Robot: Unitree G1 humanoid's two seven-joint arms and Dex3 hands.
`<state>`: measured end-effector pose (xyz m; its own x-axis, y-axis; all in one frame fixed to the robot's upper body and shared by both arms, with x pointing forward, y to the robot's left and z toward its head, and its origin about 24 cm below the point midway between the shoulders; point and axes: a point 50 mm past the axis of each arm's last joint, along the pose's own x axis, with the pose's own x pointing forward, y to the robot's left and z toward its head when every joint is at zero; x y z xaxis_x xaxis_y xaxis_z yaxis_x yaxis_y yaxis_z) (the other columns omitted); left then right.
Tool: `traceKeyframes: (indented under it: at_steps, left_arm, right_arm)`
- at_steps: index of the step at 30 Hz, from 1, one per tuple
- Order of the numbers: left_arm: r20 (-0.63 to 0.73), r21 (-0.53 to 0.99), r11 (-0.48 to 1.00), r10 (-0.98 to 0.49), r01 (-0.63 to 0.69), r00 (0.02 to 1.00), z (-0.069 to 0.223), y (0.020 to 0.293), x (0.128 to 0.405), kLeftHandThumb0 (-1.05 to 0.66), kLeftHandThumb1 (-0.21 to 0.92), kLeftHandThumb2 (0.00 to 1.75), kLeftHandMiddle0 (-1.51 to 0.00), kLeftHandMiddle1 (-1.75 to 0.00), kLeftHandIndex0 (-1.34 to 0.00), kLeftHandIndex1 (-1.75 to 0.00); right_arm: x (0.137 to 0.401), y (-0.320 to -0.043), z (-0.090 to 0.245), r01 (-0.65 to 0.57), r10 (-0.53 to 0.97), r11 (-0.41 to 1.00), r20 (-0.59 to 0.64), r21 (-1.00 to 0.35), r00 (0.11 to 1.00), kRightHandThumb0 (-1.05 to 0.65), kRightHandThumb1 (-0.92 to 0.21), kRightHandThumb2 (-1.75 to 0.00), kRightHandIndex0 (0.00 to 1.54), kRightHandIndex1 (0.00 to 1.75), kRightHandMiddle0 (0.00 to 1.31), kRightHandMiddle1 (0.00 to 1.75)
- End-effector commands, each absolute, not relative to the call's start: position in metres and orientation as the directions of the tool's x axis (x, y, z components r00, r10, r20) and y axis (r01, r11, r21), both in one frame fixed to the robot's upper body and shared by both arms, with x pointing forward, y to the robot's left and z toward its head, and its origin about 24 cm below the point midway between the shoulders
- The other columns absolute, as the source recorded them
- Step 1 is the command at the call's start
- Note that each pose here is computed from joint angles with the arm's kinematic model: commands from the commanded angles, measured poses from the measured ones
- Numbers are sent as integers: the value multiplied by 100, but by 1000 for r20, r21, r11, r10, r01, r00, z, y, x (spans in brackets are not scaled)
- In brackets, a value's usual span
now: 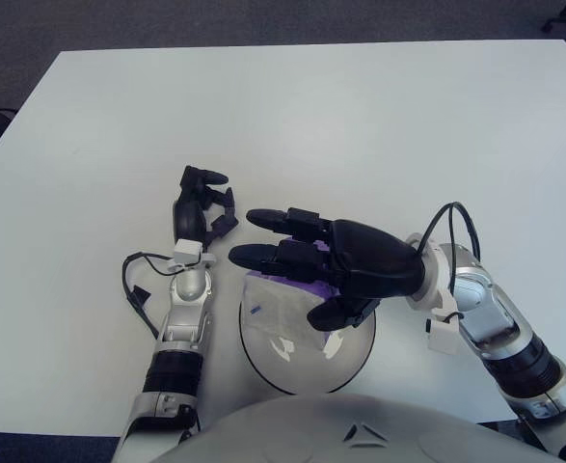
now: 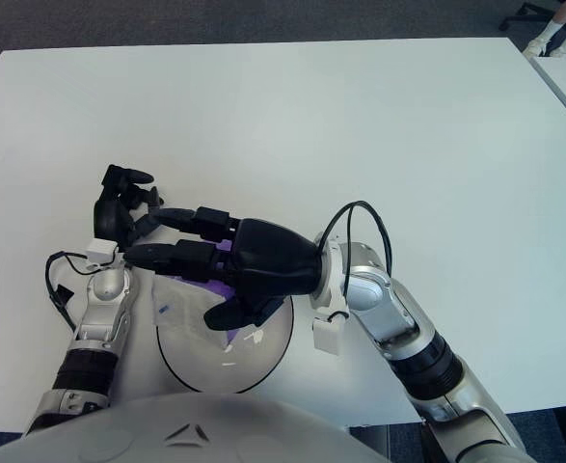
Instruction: Put the tissue paper into the plate.
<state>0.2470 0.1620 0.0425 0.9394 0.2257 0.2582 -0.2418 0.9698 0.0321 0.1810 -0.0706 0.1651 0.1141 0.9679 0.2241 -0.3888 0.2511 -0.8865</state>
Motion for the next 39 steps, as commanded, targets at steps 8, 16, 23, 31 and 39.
traceKeyframes:
  at_steps: [8,16,23,31,39]
  left_arm:
    - [-75,103,962,261,-253,962,-21,165,211,-39,62,94,-59,-171,-38,-175]
    - [-90,100,963,260,-251,961,-18,164,213,-39,64,92,-56,-168,-37,-175]
    - [-110,106,963,261,-249,959,-16,163,211,-39,66,89,-53,-166,-35,-175]
    - [-163,120,959,274,-257,948,-26,170,211,-38,68,86,-52,-167,-33,-175]
    - [-165,115,964,257,-241,952,-29,171,210,-38,69,85,-52,-164,-33,-175]
  right_arm:
    - [186,-103,159,-626,890,389,99,-676,446,-86,-92,-114,0,0,0,0]
    - [206,-125,177,-638,816,488,52,-596,576,-92,-92,-119,0,0,0,0]
    - [207,-85,210,-493,854,427,158,-758,496,-83,-92,-113,0,14,0,21]
    - [208,-127,51,-441,782,543,239,-715,575,-76,-91,-89,0,90,0,123]
    - [207,-129,44,-428,789,546,269,-720,553,-74,-92,-89,0,84,0,123]
